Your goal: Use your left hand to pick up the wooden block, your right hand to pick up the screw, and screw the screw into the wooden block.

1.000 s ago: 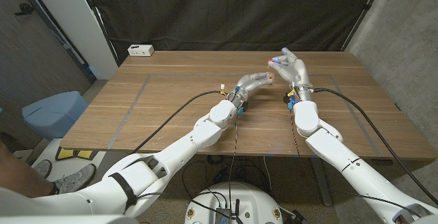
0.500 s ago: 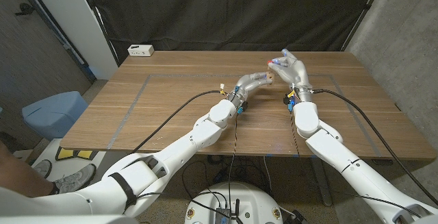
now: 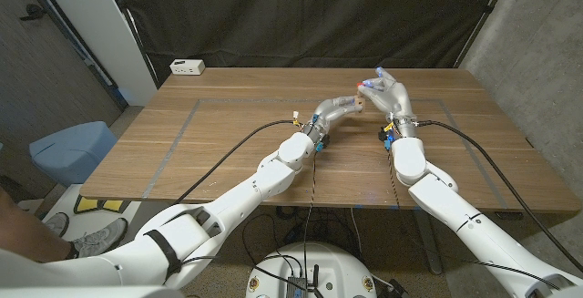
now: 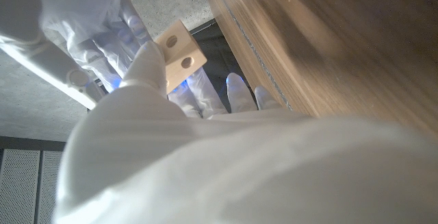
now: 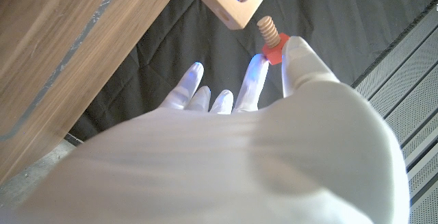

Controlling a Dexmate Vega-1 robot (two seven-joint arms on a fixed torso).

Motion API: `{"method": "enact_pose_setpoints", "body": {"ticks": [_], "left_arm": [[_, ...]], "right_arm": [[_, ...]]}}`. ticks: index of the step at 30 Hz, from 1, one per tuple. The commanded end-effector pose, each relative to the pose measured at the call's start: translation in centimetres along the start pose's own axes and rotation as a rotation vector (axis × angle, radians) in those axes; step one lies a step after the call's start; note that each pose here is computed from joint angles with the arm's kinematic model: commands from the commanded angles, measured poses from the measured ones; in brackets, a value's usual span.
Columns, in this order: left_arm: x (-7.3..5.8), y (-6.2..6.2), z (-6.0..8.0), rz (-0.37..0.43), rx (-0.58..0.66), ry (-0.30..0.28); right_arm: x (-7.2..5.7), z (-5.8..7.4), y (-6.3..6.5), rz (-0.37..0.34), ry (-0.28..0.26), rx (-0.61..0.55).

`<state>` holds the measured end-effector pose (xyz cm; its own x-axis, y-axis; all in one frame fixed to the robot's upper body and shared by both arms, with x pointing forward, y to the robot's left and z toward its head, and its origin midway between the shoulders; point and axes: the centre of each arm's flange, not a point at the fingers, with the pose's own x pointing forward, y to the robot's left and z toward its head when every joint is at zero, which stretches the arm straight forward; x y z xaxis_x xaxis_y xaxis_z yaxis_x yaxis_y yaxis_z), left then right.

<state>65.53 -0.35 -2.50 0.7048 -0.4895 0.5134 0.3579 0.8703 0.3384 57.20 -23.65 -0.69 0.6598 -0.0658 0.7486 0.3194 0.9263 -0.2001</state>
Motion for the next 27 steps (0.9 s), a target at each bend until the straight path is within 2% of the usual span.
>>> {"method": "enact_pose_setpoints", "body": {"ticks": [1, 27], "left_arm": [[-0.24, -0.13, 0.01, 0.0, 0.011, -0.002], [-0.37, -0.02, 0.15, -0.003, 0.011, -0.006]], "right_arm": [[-0.31, -0.39, -0.19, 0.004, 0.003, -0.004], [-0.47, -0.61, -0.03, 0.013, -0.001, 0.002]]}}
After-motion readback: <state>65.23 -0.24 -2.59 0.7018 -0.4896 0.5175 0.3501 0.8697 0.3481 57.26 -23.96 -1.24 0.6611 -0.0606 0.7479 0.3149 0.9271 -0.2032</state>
